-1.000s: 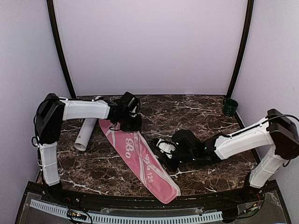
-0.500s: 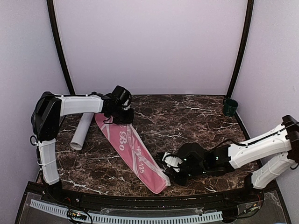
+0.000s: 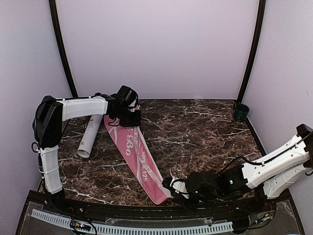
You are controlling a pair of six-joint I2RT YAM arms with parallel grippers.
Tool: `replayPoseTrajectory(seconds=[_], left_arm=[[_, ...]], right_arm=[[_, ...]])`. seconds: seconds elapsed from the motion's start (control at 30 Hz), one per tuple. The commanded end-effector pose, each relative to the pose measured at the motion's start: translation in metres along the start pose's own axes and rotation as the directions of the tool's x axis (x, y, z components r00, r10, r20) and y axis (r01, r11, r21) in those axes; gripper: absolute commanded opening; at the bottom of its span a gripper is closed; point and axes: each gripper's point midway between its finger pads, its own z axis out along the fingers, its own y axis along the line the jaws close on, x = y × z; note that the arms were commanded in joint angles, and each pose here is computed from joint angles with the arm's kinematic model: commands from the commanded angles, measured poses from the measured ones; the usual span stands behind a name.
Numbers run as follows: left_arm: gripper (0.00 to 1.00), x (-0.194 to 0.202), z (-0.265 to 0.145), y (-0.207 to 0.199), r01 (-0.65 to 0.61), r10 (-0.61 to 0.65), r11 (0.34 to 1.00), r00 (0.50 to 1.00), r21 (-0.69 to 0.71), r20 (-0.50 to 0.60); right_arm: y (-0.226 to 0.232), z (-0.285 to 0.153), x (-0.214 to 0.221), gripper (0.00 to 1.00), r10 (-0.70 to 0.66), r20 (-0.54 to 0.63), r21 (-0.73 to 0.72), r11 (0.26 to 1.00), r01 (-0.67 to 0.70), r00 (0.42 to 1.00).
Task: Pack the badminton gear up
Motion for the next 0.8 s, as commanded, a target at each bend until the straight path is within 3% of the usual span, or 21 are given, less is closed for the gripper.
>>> replayPoseTrajectory(seconds=[0.0, 0.2, 0.33, 0.4, 0.7, 0.77], left_arm=[[0.0, -0.045, -0.015, -0.004, -0.023, 0.02, 1.0, 0.991, 0.019, 0.135], [0.0, -0.041, -0.01, -0.024, -0.107, 0.099, 0.992, 0.989, 0.073, 0.11], [0.0, -0.031, 0.003, -0.035, -0.199, 0.194, 0.977, 0.979, 0.075, 0.067], [0.0, -0.026, 0.01, -0.036, -0.24, 0.238, 0.968, 0.97, 0.071, 0.043], [0.0, -0.014, 0.046, -0.02, -0.387, 0.386, 0.922, 0.92, -0.01, -0.067], [0.0, -0.01, 0.05, -0.011, -0.426, 0.421, 0.904, 0.902, -0.04, -0.094]], right_arm=[[0.016, -0.001, 0.013, 0.0, 0.011, -0.033, -0.05, 0.999, -0.013, 0.999], [0.016, 0.014, -0.011, 0.02, -0.014, 0.002, -0.007, 1.0, 0.014, 1.0], [0.018, 0.028, -0.029, 0.3, -0.018, 0.005, 0.012, 1.0, 0.018, 1.0], [0.016, 0.031, -0.037, 0.39, -0.006, 0.016, 0.013, 1.0, 0.006, 1.0], [-0.008, 0.032, -0.062, 0.52, 0.019, 0.06, 0.007, 1.0, -0.019, 0.998], [-0.005, 0.032, -0.062, 0.61, 0.009, 0.046, -0.027, 1.0, -0.008, 0.999]])
